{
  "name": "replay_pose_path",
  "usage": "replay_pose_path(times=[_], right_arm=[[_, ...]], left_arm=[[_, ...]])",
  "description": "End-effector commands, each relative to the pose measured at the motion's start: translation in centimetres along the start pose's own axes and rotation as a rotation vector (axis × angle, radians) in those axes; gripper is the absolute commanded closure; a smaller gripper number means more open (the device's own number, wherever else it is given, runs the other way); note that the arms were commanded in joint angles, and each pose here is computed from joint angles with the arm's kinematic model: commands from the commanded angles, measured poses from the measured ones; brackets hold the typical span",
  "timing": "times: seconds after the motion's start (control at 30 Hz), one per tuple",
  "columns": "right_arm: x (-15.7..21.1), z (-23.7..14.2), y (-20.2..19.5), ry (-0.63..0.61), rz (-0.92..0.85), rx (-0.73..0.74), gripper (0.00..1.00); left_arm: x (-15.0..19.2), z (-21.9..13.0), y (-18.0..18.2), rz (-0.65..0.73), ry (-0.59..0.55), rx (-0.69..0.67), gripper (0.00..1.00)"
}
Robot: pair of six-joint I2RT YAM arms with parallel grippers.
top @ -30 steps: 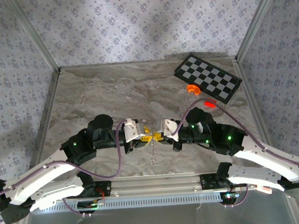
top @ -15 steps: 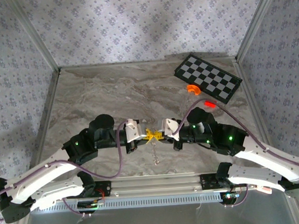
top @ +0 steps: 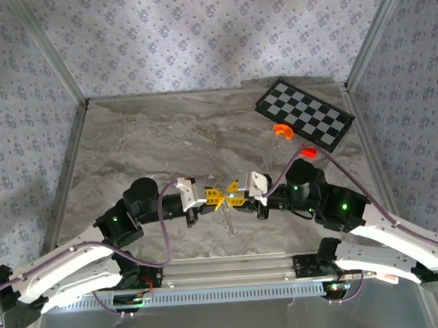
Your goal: Put the keys on the keyring
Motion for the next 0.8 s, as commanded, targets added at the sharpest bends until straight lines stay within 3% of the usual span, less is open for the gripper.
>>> replay_pose_path(times=[0.0,0.17,0.77], right_arm=[[-0.7,-0.2,0.1,-0.040,0.018,-0.005,0.73],[-0.7,-0.3,0.1,-0.044,0.024,-0.003,0.70],[-0.7,0.1,0.2,-0.061,0.032,-0.015,0.81]], left_arm=[[-4.1,-1.1,-0.9,0.031,-0.197,0.037,1.00],[-4.3,-1.4,-1.4,0.029,-0.253,0.064,1.00],[-4.8,-1.7,-2.0,0.036,-0.300,0.095,1.00]])
Point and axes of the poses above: each hand's point on the last joint's axis, 136 mm out from that joint toward the fingers, its own z axis out along the fingers, its own y axis along the line the jaws close on, x = y × z, the point moved 3 cm from there along -z, back along the fingers, and after that the axes turned 6 degrees about -z, right-handed, at the moved point
